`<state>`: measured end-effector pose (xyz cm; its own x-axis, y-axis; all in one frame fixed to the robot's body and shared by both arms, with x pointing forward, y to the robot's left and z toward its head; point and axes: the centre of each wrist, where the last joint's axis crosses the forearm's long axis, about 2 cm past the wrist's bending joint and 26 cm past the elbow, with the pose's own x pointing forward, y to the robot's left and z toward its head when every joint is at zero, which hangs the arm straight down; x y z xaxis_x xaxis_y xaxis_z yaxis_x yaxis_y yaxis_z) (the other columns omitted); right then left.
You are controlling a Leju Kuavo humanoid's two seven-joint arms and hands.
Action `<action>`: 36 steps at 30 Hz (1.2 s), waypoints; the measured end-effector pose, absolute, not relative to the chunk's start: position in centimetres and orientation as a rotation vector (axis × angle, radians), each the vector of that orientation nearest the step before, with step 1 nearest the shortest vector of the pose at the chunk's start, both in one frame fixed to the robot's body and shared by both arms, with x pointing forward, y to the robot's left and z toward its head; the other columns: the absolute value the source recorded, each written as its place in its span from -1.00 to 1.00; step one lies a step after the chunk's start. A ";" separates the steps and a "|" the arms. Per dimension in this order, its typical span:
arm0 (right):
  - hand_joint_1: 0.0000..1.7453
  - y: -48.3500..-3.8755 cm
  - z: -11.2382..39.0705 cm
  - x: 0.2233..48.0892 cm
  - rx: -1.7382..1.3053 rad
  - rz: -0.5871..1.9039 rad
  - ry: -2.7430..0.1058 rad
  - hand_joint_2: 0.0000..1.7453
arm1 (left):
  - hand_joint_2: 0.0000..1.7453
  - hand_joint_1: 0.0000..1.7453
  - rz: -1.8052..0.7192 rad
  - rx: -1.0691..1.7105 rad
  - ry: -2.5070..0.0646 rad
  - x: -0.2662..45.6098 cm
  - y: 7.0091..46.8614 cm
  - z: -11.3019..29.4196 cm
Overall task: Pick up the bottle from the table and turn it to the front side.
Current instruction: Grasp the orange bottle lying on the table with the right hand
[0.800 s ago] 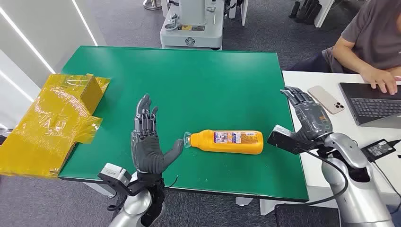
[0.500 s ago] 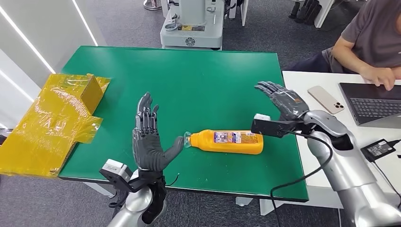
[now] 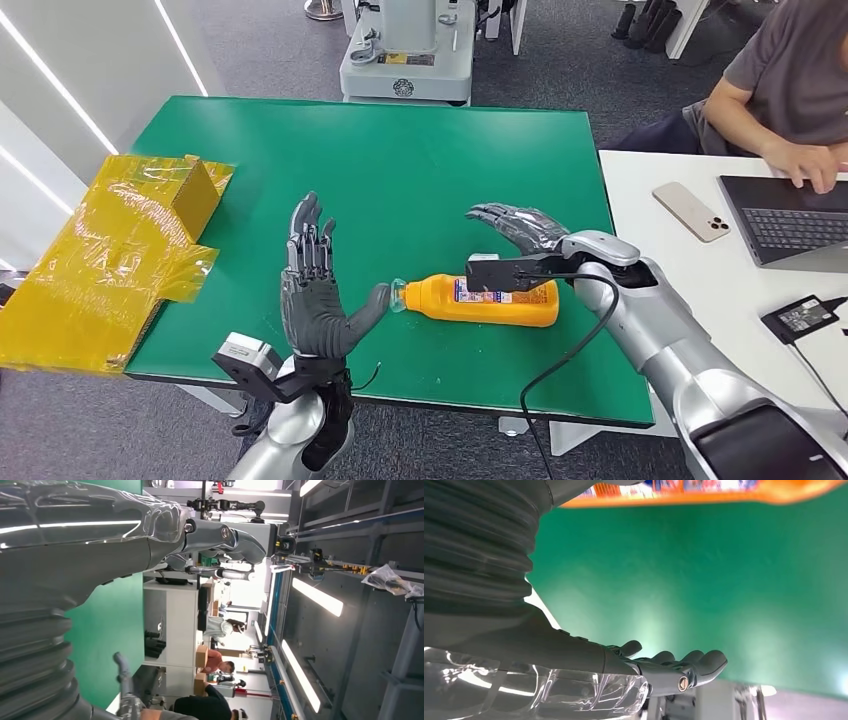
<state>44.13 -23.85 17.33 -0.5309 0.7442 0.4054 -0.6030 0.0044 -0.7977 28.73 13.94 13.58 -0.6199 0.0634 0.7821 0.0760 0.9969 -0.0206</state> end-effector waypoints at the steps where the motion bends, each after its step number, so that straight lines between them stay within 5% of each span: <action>1: -1.00 -23.9 17.0 44.1 -0.167 1.716 -1.252 1.00 | 1.00 -1.00 -0.017 -0.096 -2.240 28.7 13.9 13.6; 36: -1.00 -27.2 11.4 41.8 -0.343 1.692 -0.913 1.00 | 1.00 -1.00 -0.016 -0.034 -2.179 27.1 14.5 12.1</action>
<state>41.82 -27.15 11.41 -0.3303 0.9167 0.2247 -0.6913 -0.0728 -0.7189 27.06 14.53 12.09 -0.5709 0.0182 0.8208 0.0302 0.9995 -0.0011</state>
